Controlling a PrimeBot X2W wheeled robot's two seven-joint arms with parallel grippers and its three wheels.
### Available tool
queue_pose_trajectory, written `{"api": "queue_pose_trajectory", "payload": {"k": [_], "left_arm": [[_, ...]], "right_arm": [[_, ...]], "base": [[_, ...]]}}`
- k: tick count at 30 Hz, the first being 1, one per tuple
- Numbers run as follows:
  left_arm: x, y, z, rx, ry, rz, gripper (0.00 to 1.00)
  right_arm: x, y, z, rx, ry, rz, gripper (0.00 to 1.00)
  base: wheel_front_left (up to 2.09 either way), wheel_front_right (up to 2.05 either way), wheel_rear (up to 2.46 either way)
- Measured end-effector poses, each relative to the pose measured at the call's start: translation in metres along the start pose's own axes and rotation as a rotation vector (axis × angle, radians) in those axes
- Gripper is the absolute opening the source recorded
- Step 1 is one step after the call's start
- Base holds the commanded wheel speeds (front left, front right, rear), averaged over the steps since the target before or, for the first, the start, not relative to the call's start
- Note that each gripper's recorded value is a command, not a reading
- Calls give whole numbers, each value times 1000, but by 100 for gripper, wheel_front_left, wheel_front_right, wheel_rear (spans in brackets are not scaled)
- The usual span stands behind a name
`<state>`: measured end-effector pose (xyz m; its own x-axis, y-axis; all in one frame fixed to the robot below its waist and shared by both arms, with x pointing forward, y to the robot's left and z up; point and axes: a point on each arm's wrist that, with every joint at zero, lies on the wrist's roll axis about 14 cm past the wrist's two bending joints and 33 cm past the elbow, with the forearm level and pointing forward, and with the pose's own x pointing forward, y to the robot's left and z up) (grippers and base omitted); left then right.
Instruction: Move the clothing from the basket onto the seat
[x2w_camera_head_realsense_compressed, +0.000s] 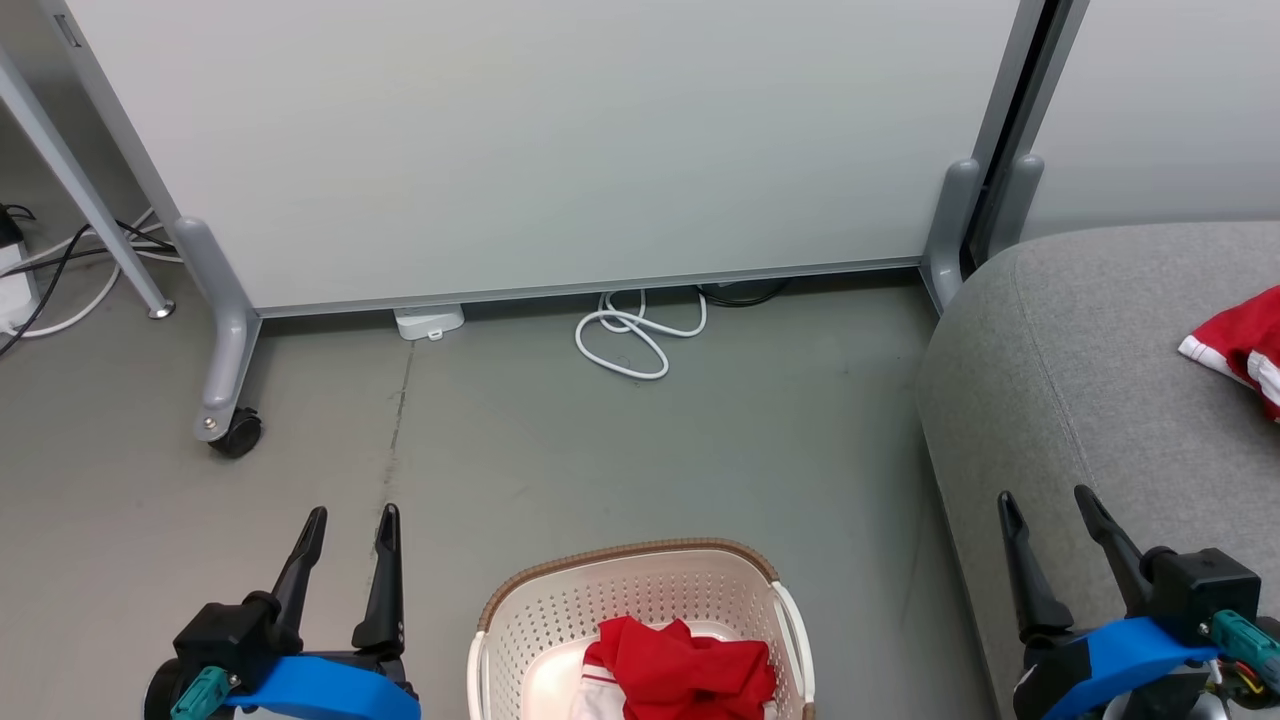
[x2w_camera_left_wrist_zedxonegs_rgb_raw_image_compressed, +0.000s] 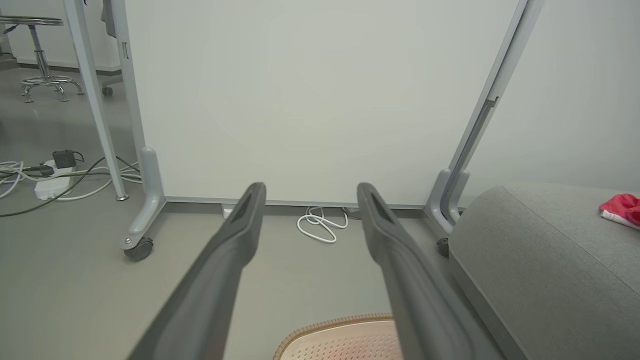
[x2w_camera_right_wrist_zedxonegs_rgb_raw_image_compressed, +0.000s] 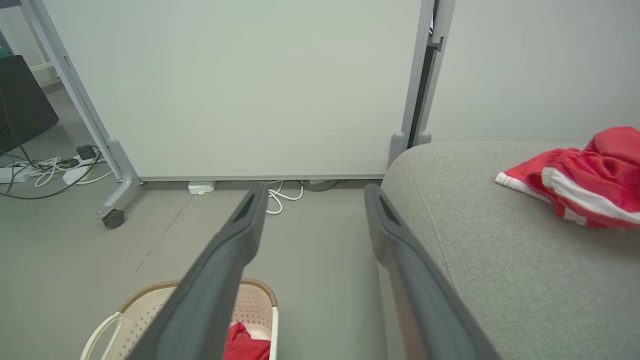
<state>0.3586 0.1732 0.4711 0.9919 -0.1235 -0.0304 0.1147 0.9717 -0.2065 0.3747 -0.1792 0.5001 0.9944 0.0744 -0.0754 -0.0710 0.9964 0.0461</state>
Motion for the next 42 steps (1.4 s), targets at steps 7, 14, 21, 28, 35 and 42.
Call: {"api": "queue_pose_trajectory", "payload": {"k": [7,14,21,28,35,42], "left_arm": [[-3,7,1,3,-2,20,100],[-4,9,1,5,-2,26,100],[-4,8,0,2,-1,25,100],[-2,5,-2,0,6,15,100],[5,-2,-12,2,36,-11,100],[33,-21,-35,2,108,-83,100]], "right_arm": [[-3,1,-4,12,8,3,100],[-4,2,-7,3,18,4,100],[-4,1,-9,-5,22,3,100],[-5,1,-11,-4,28,3,100],[-4,2,-15,-1,41,5,100],[11,7,-17,14,40,20,100]], "base": [[0,0,0],[0,0,0],[0,0,0],[0,0,0],[0,0,0],[0,0,0]]}}
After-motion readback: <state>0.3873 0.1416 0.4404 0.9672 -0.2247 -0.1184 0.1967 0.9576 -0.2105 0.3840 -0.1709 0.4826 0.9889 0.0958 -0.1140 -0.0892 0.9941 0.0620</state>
